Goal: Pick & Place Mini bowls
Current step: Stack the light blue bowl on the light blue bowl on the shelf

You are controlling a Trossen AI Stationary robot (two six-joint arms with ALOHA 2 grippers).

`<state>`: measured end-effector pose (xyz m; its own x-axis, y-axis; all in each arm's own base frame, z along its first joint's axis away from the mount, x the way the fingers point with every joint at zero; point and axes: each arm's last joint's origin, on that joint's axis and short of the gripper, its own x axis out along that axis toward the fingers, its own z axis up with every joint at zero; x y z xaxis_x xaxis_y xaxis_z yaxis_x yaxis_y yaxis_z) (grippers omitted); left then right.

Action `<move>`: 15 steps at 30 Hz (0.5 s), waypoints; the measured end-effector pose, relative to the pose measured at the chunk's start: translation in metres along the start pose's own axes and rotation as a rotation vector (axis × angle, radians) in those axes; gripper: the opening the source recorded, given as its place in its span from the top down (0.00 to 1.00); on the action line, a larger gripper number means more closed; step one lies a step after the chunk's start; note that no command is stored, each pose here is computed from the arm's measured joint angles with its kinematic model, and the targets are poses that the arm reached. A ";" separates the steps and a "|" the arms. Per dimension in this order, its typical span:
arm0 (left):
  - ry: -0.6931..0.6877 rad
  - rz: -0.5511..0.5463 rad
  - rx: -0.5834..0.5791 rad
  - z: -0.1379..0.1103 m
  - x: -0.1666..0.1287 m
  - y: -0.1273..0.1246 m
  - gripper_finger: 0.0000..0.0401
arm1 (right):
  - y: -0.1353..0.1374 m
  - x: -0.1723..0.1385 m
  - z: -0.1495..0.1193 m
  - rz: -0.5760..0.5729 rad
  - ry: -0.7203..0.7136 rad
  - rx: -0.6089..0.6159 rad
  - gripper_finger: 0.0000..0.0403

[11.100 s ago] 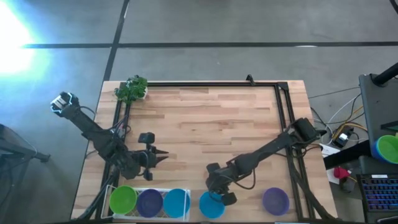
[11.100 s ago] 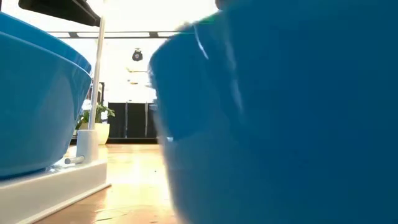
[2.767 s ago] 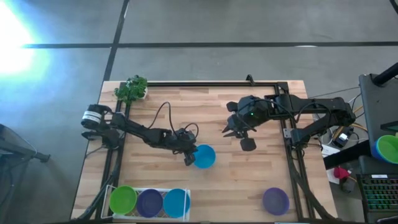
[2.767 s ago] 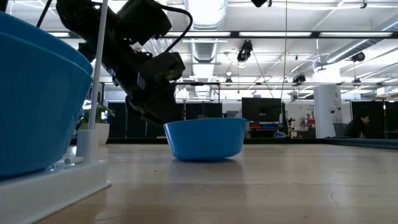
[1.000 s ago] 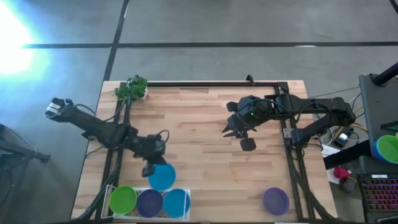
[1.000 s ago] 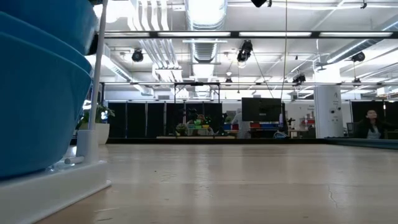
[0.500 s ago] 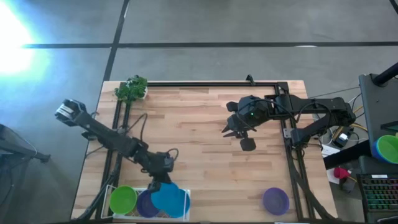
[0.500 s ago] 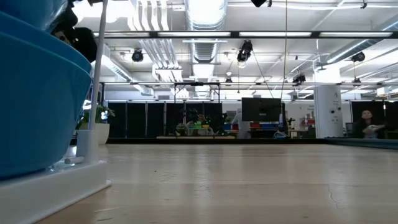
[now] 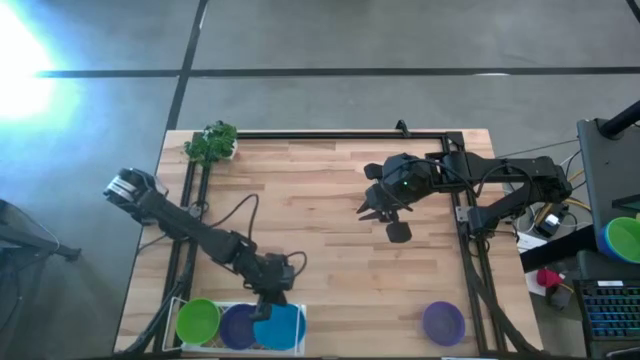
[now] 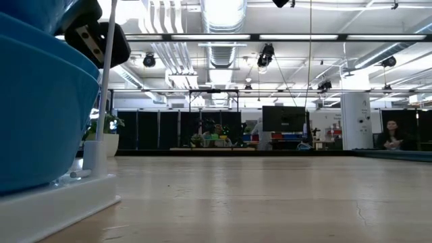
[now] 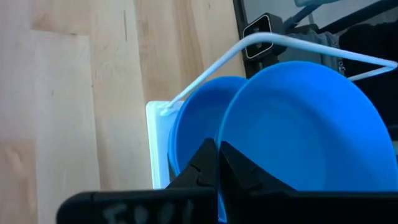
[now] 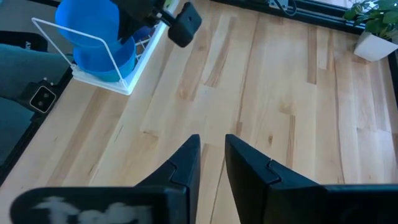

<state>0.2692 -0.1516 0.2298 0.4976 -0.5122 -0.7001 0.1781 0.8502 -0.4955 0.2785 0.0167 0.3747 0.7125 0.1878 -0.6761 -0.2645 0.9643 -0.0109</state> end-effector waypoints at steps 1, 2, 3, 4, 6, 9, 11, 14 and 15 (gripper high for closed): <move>0.001 0.001 0.007 0.001 0.002 0.000 1.00 | 0.000 0.000 0.000 0.000 0.000 0.000 0.83; 0.004 0.002 0.019 0.002 0.004 0.000 1.00 | 0.000 0.000 0.000 0.000 0.000 0.000 0.83; 0.006 0.005 0.029 0.003 0.005 0.000 1.00 | 0.000 0.000 0.000 0.000 0.000 0.000 0.83; 0.006 0.004 0.041 0.004 0.006 -0.001 1.00 | 0.000 0.000 0.000 0.000 0.000 0.000 0.83; 0.011 0.008 0.054 0.003 0.009 0.000 1.00 | 0.000 0.000 0.000 0.000 0.000 0.000 0.83; 0.017 0.017 0.082 0.003 0.011 0.001 1.00 | 0.000 0.000 0.000 0.000 0.000 0.000 0.82; 0.016 0.019 0.110 0.003 0.011 0.001 1.00 | 0.000 0.000 0.000 0.000 0.001 0.000 0.81; 0.008 0.027 0.144 0.004 0.010 0.001 1.00 | 0.000 0.000 0.000 0.000 0.000 0.000 0.80; 0.004 0.033 0.154 0.004 0.010 0.001 1.00 | 0.000 0.000 0.000 0.000 0.001 0.001 0.80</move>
<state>0.2777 -0.1552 0.2240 0.5020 -0.4836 -0.7170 0.2895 0.8752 -0.3876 0.2785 0.0167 0.3746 0.7119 0.1880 -0.6766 -0.2642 0.9644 -0.0101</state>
